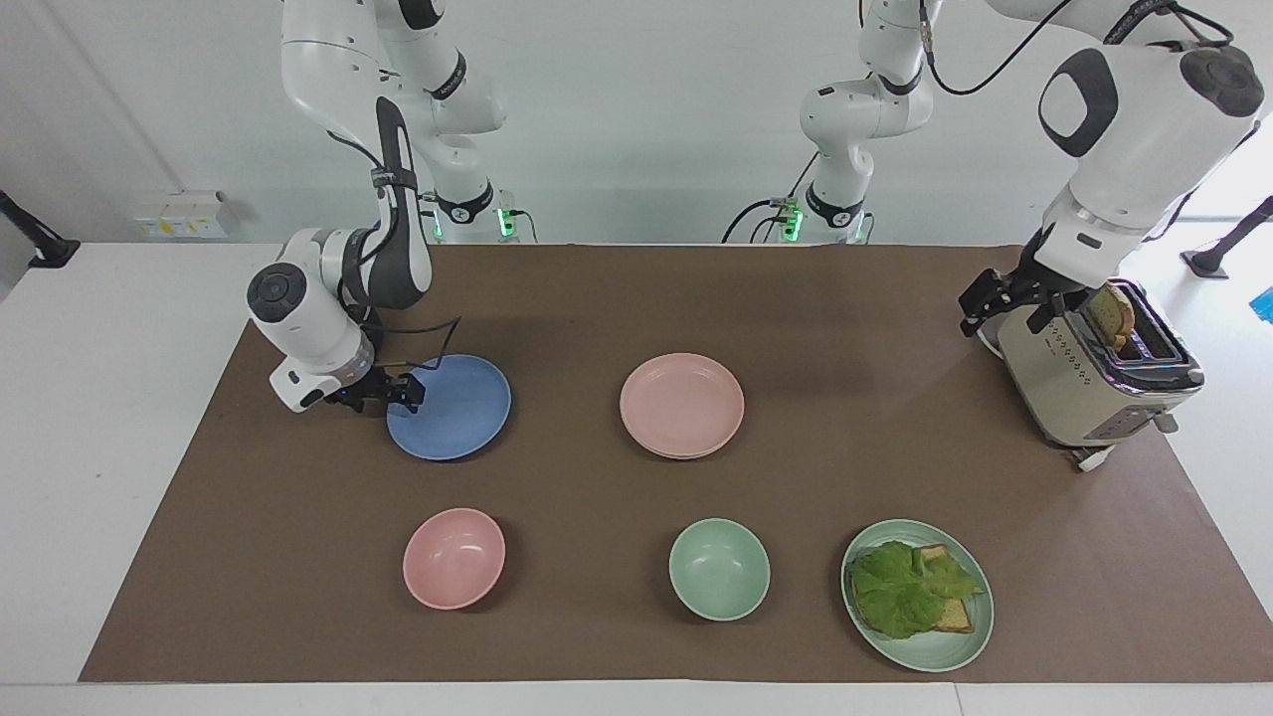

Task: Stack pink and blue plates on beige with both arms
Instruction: 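Grasp the blue plate rim with the right gripper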

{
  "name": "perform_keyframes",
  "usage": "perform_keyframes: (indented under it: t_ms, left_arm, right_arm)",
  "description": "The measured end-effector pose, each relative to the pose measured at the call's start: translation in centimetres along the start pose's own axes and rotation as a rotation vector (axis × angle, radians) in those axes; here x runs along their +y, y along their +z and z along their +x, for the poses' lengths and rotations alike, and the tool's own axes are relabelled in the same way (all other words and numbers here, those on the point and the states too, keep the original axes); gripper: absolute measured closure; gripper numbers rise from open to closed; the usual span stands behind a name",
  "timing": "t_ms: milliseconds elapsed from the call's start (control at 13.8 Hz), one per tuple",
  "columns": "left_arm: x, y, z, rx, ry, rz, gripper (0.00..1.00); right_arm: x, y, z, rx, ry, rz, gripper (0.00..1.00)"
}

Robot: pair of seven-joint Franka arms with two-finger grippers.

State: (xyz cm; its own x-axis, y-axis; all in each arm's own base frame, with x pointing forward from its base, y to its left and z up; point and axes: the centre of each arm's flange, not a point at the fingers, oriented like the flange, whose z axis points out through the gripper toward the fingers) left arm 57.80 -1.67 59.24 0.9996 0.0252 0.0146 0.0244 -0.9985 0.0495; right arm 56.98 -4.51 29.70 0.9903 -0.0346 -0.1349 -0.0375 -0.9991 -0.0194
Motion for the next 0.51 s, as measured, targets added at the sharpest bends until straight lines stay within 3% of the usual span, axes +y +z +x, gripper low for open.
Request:
perform_keyframes:
  t_ms: [145, 217, 507]
  left_arm:
    - [0.2, -2.2, -0.6, 0.024, 0.002, 0.002, 0.00]
    - [0.2, -2.7, -0.9, 0.030, 0.003, 0.003, 0.00]
    - [0.3, -2.8, -1.0, 0.030, 0.004, 0.004, 0.00]
  right_arm:
    - [0.0, 0.1, 0.0, -0.002, 0.004, 0.009, 0.26]
    - [0.0, 0.1, 0.0, -0.001, 0.003, 0.018, 0.40]
    - [-0.1, 0.0, 0.0, -0.002, -0.011, 0.025, 0.85]
